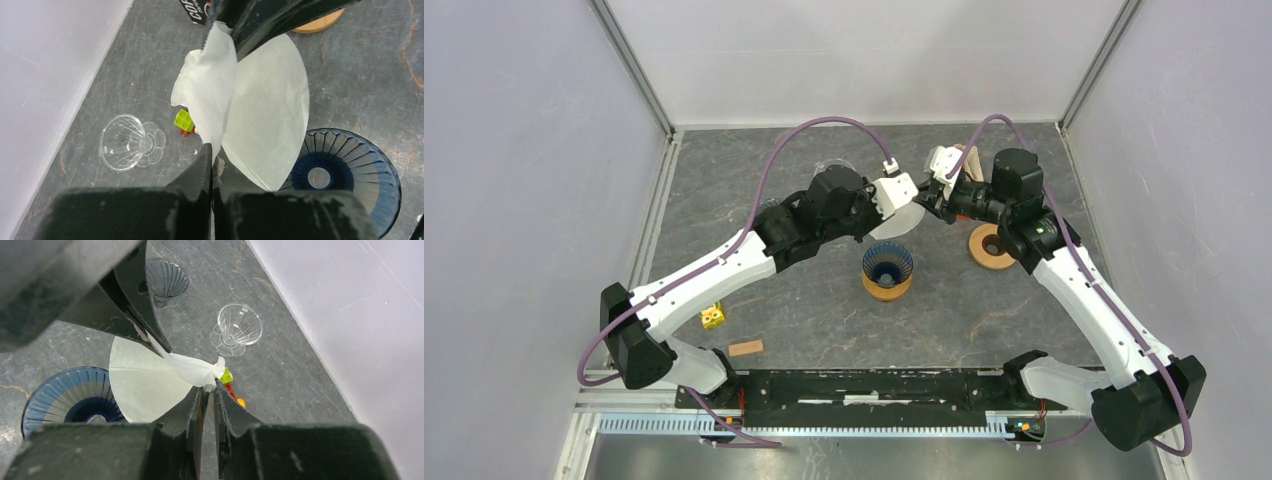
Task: Place the coffee filter in the dripper
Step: Place the coffee filter in the coffee dripper.
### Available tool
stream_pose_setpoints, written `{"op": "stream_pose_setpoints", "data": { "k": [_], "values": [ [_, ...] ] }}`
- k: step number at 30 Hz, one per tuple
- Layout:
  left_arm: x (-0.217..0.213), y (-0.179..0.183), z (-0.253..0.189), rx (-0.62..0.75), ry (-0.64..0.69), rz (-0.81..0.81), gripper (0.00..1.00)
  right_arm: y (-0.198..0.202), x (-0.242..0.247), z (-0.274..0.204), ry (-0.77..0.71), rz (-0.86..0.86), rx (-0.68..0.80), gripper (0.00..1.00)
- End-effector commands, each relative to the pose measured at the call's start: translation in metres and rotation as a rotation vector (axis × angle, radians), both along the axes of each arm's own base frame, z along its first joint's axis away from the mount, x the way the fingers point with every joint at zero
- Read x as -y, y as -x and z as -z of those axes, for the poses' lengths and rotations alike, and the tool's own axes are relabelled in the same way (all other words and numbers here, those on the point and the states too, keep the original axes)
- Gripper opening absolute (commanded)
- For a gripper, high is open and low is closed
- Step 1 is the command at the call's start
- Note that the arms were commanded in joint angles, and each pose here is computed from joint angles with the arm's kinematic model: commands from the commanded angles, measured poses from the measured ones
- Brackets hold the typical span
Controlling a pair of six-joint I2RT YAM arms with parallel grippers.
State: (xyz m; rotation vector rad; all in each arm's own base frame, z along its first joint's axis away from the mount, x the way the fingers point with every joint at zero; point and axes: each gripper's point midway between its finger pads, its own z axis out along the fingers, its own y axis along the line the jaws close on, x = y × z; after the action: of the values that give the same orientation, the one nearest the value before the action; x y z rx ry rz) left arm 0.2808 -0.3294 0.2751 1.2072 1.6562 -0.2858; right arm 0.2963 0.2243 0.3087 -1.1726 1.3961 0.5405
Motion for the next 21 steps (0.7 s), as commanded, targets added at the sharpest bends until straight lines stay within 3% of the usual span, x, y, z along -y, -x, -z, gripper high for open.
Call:
{"op": "stream_pose_setpoints", "data": {
  "k": [1,10,19,20,21],
  "values": [
    [-0.0009,-0.0044,-0.0275,0.040,0.096,-0.057,0.02,-0.0037,0.0038,-0.0111,-0.034,0.051,0.034,0.16],
    [-0.0020,-0.0048,-0.0268,0.036,0.102,-0.066,0.02,-0.0073,0.0088,-0.0082,-0.064,0.111,0.013,0.00],
    [0.0015,-0.0067,-0.0248,0.022,0.113,-0.075,0.02,-0.0043,0.0027,-0.0108,-0.125,0.104,-0.048,0.00],
    [0.0014,-0.0067,-0.0245,0.021,0.113,-0.076,0.02,-0.0038,0.0028,-0.0095,-0.124,0.103,-0.051,0.03],
    [0.0016,-0.0066,-0.0250,0.021,0.113,-0.075,0.02,-0.0031,0.0029,-0.0090,-0.122,0.101,-0.053,0.14]
  ]
}}
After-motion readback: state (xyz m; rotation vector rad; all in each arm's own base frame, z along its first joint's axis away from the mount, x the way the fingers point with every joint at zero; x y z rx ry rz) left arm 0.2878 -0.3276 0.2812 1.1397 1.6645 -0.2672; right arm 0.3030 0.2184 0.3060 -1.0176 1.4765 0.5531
